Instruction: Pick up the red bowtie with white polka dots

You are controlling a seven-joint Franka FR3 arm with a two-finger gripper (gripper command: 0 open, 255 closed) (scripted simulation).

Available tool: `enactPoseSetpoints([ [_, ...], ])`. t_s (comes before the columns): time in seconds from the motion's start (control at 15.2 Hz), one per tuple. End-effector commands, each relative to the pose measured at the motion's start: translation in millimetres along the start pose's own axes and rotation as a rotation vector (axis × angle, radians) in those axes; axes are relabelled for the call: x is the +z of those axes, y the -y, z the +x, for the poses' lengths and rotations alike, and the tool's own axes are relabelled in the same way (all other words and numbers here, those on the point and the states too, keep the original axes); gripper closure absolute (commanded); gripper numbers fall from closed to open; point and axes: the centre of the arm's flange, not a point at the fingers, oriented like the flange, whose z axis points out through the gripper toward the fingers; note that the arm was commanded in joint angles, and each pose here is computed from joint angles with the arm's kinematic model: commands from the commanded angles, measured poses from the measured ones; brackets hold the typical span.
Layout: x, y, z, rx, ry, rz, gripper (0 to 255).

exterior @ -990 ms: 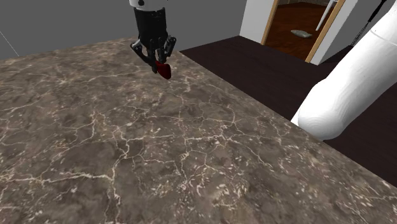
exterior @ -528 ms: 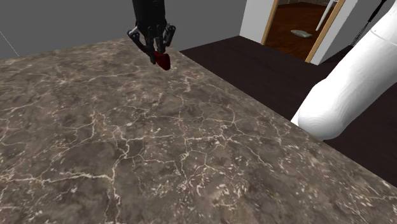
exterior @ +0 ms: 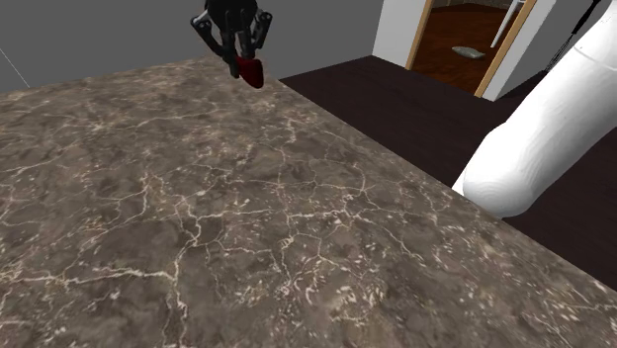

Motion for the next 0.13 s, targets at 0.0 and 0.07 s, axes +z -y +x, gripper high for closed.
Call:
enactPoseSetpoints([
  [0.0, -5.7, 0.0, -0.3, 0.000, 0.000, 0.000, 255],
  [0.07, -5.7, 0.0, -0.3, 0.000, 0.000, 0.000, 255],
])
